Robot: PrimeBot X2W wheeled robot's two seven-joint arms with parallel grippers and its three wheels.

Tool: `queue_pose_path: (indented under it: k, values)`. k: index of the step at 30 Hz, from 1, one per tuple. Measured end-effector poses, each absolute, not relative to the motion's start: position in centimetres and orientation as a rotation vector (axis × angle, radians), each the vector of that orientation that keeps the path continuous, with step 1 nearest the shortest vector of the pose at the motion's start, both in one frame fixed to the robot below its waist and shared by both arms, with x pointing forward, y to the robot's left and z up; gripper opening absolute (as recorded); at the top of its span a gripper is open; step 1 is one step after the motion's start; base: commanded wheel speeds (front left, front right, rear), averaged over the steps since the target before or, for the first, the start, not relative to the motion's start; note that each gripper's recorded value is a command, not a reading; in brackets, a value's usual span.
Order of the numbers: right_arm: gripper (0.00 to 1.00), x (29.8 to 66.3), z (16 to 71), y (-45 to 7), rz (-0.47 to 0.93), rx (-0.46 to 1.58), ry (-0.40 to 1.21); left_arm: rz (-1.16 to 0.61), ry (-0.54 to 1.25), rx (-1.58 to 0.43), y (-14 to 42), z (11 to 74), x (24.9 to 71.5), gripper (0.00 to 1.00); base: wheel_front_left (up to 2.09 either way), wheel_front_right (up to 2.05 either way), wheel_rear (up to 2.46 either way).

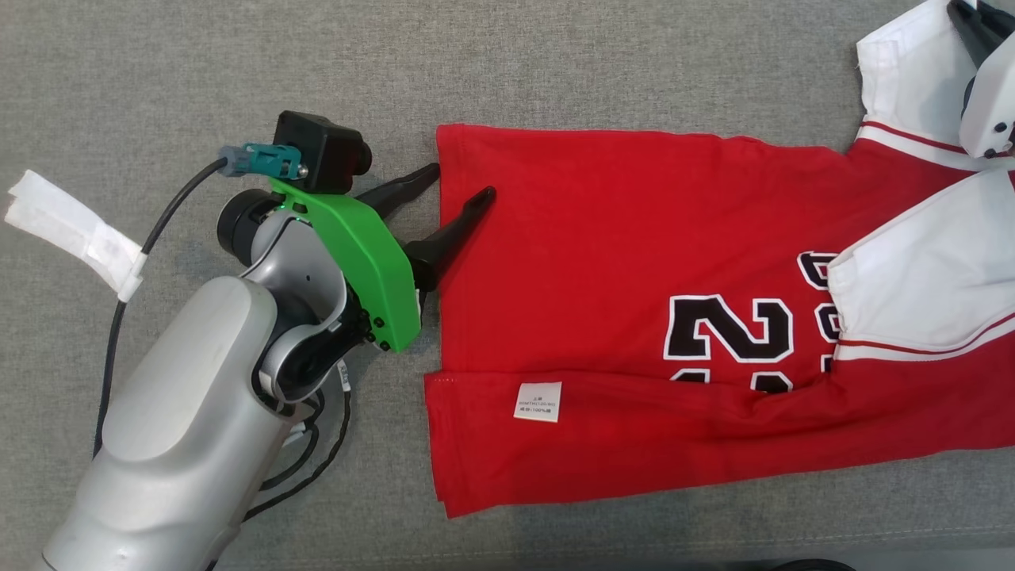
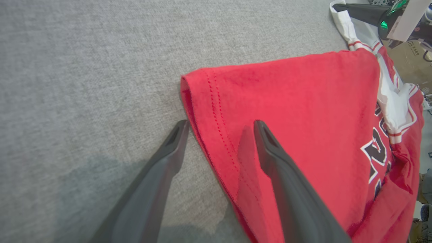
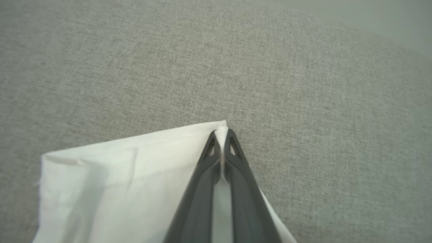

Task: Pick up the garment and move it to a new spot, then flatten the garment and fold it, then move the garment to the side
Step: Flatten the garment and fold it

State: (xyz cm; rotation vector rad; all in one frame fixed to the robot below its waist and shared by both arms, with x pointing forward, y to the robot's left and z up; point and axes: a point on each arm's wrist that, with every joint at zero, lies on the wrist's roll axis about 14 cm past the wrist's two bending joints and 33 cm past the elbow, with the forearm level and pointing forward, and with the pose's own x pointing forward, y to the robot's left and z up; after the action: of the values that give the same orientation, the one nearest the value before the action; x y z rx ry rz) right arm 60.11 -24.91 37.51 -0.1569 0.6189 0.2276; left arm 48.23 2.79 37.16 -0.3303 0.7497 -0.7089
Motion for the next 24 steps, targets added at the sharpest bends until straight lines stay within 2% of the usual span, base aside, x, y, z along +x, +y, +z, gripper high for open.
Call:
queue_pose_path:
  k: [10,11,12,13,19,24]
  values:
    - [0.0,59.3,38.5,-25.0,0.253,-0.159,0.607,-0.712,0.699,-0.33,1.7,38.1,49.9,1.0,0.0,0.0,0.0]
    - [0.0,59.2,38.7,-24.9,0.258,-0.162,0.601,-0.714,0.696,-0.327,1.6,38.2,49.9,0.47,0.0,0.0,0.0]
    - [0.0,59.2,39.0,-24.8,0.263,-0.163,0.593,-0.715,0.692,-0.328,1.4,38.3,49.9,0.1,0.0,0.0,0.0]
    - [0.0,59.2,39.3,-24.6,0.269,-0.161,0.58,-0.719,0.688,-0.331,1.2,38.4,49.9,0.0,0.0,0.0,0.0]
    - [0.0,59.3,43.1,-24.4,0.283,-0.13,0.464,-0.751,0.62,-0.315,0.6,40.3,49.6,0.0,0.0,0.0,0.0]
    - [0.0,57.3,45.1,-24.6,0.312,-0.141,0.425,-0.782,0.523,-0.291,0.6,42.7,48.2,0.0,0.0,0.0,0.0]
